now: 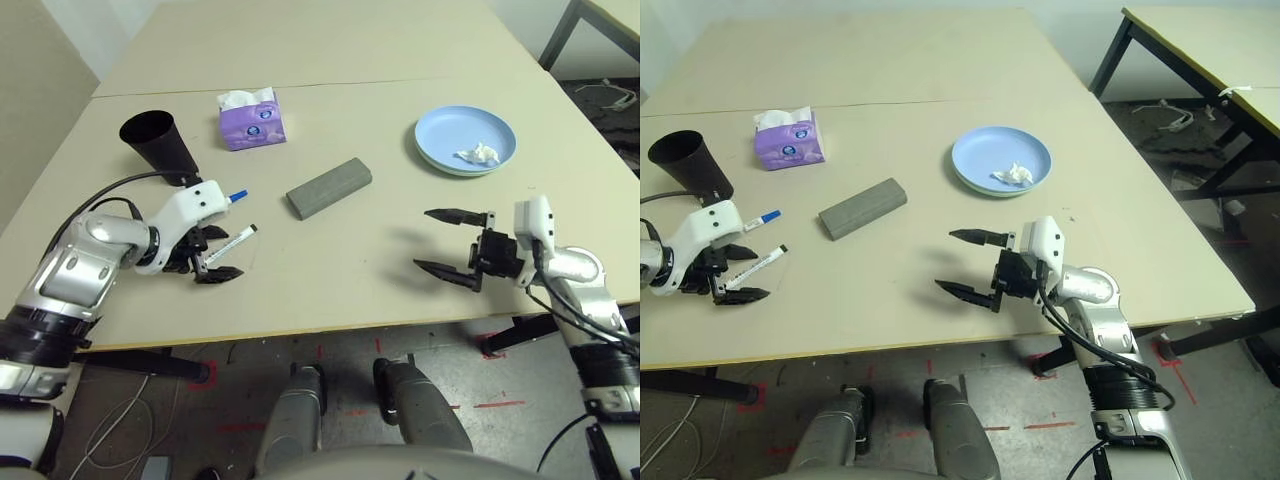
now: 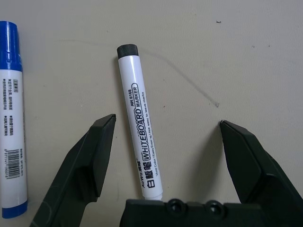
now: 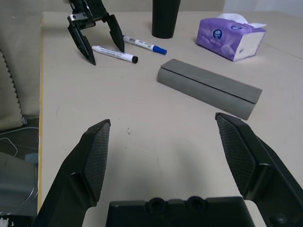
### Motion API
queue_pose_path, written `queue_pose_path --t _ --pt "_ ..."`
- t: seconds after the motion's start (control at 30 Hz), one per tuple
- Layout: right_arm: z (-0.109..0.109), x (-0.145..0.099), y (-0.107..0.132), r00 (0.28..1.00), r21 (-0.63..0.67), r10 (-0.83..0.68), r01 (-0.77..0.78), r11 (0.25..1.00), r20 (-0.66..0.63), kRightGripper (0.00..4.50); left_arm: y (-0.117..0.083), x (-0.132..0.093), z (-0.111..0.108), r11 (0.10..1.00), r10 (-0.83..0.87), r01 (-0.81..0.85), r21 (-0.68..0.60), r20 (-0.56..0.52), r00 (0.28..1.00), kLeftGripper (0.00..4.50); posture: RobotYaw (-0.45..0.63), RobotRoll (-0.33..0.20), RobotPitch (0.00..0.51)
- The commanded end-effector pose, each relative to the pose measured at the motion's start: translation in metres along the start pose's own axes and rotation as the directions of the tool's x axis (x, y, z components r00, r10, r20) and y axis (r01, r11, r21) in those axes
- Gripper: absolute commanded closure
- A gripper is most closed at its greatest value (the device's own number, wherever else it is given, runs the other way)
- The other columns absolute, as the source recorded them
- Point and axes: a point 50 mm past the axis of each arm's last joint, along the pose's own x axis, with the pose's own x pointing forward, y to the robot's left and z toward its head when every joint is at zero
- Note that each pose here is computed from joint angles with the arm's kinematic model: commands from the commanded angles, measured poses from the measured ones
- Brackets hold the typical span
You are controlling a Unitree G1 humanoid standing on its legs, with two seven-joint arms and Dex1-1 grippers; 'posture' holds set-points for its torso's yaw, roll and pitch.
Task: Organize and tidy the items on the table.
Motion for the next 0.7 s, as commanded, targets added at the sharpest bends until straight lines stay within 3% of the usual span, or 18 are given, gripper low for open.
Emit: queue_pose_path --t 0.03,0.23,0.4,0.67,0.7 --pt "0.0036 0.0074 0.0025 1.0 0.008 0.01 -0.01 1.0 0.021 0.0 -0.0032 0.0064 -0.0079 1.0 -0.003 0.002 -0.01 -0.024 1.0 0.03 -0.18 0.0 0.174" --pt "0.0062 0.0109 0.0028 1.0 0.007 0.017 -0.017 1.0 0.025 0.0 0.0008 0.011 -0.0137 0.999 0.044 -0.044 0.009 -0.037 0.998 0.03 -0.18 0.0 0.176" --pt "0.0074 0.0124 0.0036 0.999 0.007 0.019 -0.019 1.0 0.027 0.0 -0.0025 0.0125 -0.0119 1.0 0.005 -0.005 -0.017 -0.003 1.0 1.46 -0.18 0.0 0.174" --pt "0.0091 0.0127 0.0022 0.999 0.008 0.013 -0.013 1.0 0.03 0.0 -0.0045 0.0127 -0.0102 1.0 -0.019 0.019 -0.023 0.004 1.0 4.15 -0.18 0.0 0.171" --pt "0.009 0.0124 0.002 0.999 0.008 0.015 -0.015 1.0 0.028 0.0 -0.0047 0.0128 -0.0103 1.0 -0.02 0.02 -0.024 0.004 1.0 4.23 -0.18 0.0 0.171"
